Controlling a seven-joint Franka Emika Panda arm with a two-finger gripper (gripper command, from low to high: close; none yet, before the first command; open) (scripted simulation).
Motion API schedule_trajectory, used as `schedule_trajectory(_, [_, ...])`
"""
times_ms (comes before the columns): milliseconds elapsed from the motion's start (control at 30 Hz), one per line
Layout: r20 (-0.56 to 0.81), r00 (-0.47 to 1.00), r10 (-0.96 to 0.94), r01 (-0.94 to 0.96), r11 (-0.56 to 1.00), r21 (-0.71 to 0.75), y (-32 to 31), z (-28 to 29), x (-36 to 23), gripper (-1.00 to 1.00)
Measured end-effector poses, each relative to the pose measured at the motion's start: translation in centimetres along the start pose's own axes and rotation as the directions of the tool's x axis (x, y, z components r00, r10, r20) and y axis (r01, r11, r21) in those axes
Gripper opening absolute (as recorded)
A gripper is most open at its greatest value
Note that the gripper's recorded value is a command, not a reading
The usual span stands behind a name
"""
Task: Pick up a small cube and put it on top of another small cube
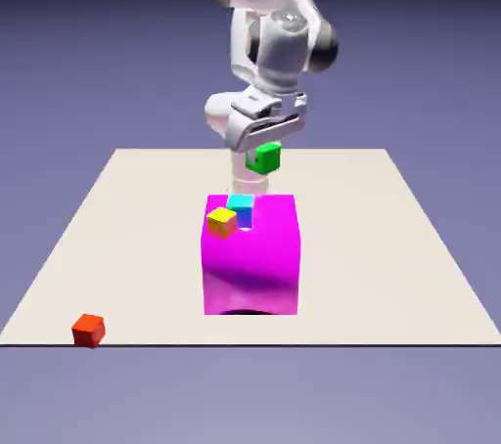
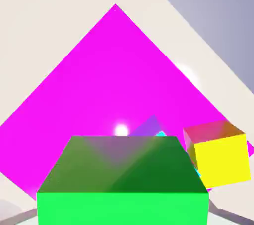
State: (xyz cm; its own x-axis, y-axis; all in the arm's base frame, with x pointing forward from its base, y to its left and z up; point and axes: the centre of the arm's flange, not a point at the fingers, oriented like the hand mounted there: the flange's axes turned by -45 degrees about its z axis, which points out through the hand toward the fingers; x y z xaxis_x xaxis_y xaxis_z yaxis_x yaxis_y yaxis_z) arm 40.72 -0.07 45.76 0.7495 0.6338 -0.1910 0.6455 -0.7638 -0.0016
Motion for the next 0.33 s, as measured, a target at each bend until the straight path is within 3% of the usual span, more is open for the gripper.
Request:
schedule_trajectory(233, [-0.001,1.0,0.002,-0.002,1.0,0.0,0.1,6.2,0.3,-1.0])
schedule_trajectory(267, [0.0,1.0,0.0,0.0,1.0,0.001,0.0,7.0,0.4,1.0])
schedule_trajectory(333, [0.001,1.0,0.0,0.0,1.0,-0.002,0.0,7.0,0.4,1.0])
